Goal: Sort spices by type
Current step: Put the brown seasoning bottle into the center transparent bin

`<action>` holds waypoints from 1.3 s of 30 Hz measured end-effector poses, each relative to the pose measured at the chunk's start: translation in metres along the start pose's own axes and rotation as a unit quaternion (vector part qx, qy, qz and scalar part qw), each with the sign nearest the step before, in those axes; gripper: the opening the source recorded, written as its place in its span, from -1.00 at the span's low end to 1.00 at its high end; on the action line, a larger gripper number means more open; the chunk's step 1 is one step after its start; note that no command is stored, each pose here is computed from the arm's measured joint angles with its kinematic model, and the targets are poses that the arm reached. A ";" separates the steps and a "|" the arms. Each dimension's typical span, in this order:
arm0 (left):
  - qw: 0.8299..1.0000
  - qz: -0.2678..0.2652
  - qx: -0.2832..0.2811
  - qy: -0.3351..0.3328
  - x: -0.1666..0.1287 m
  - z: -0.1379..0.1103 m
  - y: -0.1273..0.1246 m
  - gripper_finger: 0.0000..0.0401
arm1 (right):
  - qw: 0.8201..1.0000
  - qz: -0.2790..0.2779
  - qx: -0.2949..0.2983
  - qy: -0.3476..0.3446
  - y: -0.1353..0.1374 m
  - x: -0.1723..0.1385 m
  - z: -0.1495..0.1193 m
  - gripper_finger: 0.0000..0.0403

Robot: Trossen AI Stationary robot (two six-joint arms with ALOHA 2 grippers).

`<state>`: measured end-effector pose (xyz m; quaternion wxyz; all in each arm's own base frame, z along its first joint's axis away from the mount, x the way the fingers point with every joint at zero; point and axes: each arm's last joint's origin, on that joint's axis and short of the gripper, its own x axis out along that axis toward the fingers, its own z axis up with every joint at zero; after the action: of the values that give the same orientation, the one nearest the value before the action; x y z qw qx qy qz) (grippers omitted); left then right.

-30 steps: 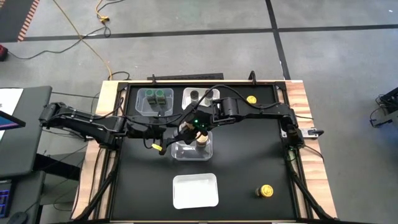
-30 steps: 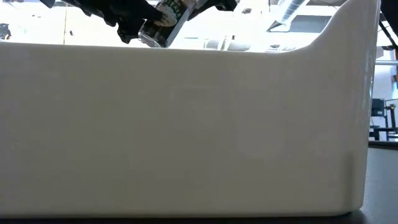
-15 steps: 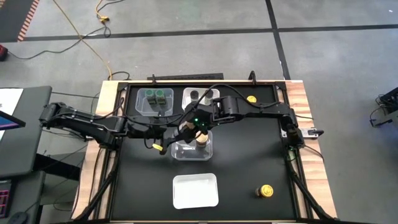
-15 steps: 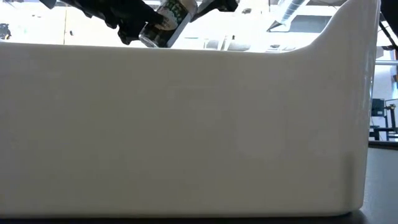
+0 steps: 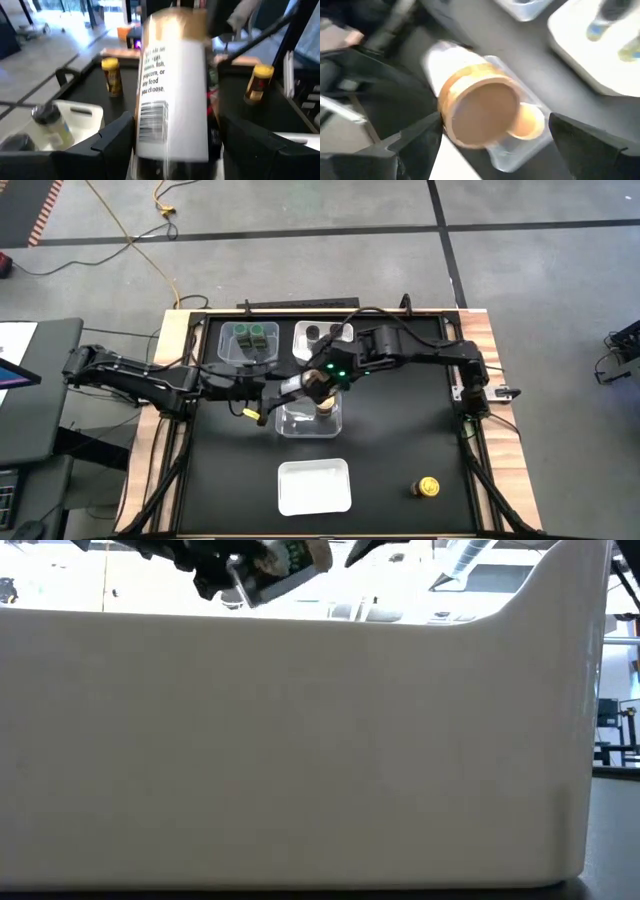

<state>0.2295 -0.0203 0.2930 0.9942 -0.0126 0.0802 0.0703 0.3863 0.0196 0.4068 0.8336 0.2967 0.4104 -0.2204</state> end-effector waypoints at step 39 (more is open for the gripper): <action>0.999 0.005 -0.003 -0.037 -0.007 0.011 0.013 0.02 | 0.992 -0.094 -0.078 -0.019 0.009 -0.043 -0.048 0.91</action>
<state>0.2231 -0.0082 0.3050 0.9961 -0.0130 0.0434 0.0761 0.3408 0.0635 0.4215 0.8375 0.1869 0.4362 -0.2710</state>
